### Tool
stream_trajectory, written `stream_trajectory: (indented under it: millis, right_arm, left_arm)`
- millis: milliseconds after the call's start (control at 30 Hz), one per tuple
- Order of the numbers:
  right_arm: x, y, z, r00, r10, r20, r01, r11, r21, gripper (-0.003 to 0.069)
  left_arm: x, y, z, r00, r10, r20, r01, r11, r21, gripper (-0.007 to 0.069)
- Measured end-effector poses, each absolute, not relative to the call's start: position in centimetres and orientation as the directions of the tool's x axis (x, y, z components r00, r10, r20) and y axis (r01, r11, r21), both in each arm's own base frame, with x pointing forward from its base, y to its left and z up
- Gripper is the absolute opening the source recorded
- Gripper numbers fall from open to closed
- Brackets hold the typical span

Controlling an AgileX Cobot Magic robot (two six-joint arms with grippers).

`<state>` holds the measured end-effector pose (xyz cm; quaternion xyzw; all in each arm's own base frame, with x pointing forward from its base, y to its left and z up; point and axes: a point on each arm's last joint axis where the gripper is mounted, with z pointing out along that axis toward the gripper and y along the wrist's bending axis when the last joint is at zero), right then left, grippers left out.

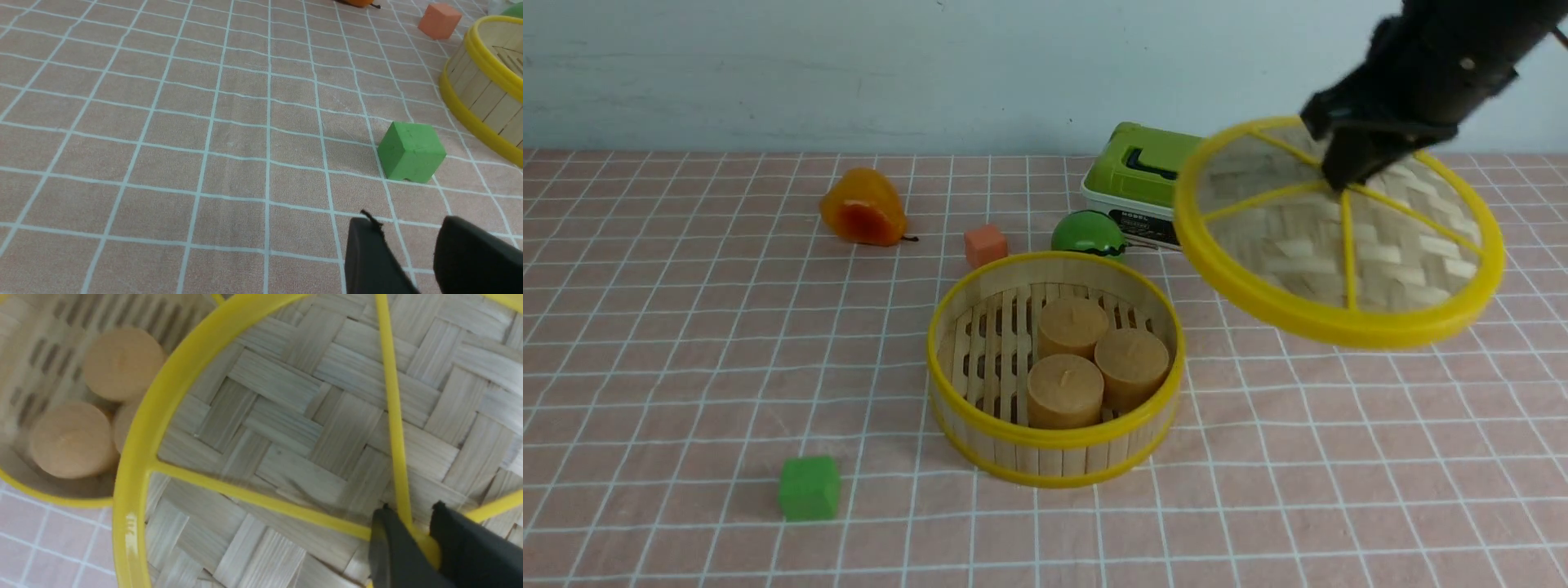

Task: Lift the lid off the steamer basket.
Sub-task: Use the right arm to place the steamer lid on the table

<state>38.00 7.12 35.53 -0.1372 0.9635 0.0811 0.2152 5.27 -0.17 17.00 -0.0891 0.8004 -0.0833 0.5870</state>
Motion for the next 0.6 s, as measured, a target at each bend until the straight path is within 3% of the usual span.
stream_trajectory:
  millis: [33, 100, 367, 600]
  right_arm:
    - [38.0, 7.1, 35.6, -0.867, -0.228, -0.443, -0.299, 0.949, 0.096, 0.008]
    - [37.8, 4.6, 31.6, -0.909, -0.162, -0.385, -0.217, 0.971, 0.105, 0.008]
    - [38.5, 3.6, 24.6, -0.891, -0.099, -0.444, -0.153, 0.984, 0.089, 0.008]
    - [40.4, 3.8, 21.5, -0.871, -0.08, -0.485, -0.137, 0.987, 0.082, 0.008]
  left_arm:
    - [5.3, -0.2, 17.0, -0.295, -0.24, -0.925, -0.045, 0.97, -0.238, 0.0239]
    - [5.3, -0.2, 17.0, -0.295, -0.24, -0.925, -0.045, 0.97, -0.238, 0.0239]
    - [5.3, -0.2, 17.0, -0.295, -0.24, -0.925, -0.045, 0.97, -0.238, 0.0239]
    - [5.3, -0.2, 17.0, -0.295, -0.24, -0.925, -0.045, 0.97, -0.238, 0.0239]
